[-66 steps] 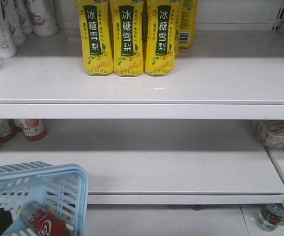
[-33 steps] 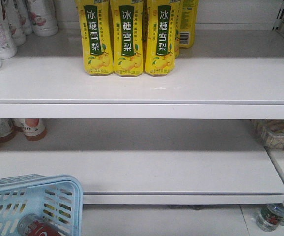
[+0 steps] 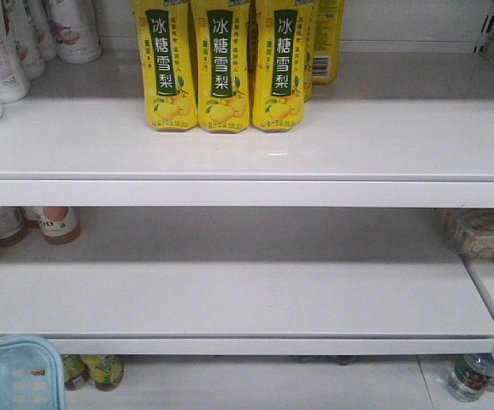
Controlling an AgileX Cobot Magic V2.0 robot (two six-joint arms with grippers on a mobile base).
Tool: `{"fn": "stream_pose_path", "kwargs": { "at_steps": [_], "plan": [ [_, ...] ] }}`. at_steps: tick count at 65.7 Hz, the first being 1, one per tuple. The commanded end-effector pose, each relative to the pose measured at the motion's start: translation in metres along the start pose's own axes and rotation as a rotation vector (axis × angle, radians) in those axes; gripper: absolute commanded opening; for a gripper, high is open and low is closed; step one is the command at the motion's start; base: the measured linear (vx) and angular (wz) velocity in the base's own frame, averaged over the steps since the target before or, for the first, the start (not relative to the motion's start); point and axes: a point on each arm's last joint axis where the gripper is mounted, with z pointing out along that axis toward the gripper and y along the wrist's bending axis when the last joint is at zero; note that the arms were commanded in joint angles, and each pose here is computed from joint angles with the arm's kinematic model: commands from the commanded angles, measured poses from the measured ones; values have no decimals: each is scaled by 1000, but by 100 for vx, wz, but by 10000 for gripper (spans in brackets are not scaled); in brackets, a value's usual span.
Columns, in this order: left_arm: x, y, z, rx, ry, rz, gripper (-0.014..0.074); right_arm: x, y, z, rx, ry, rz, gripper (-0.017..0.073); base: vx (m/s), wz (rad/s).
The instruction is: Place coke in basket with both arms
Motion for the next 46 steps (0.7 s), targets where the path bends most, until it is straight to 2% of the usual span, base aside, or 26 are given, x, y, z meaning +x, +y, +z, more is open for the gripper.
{"fn": "stream_pose_path", "kwargs": {
  "at_steps": [1, 5, 20, 35, 46],
  "plan": [
    [-21, -7, -5, 50, -178, -31, -6, -14, 0, -3, 1, -83, -5, -4, 0, 0],
    [-22, -7, -5, 48, -182, -49, -6, -14, 0, -3, 0, -83, -5, -4, 0, 0],
    [-23, -8, -5, 63, -200, -57, -6, -14, 0, -3, 0, -83, -5, -4, 0, 0],
    [-33, -14, -8, 128, -311, -44, -6, -14, 0, -3, 0, -83, -4, -4, 0, 0],
    [-37, -14, -10, 107, -365, -43, -6, -14, 0, -3, 0, -83, -4, -4, 0, 0]
  ]
}}
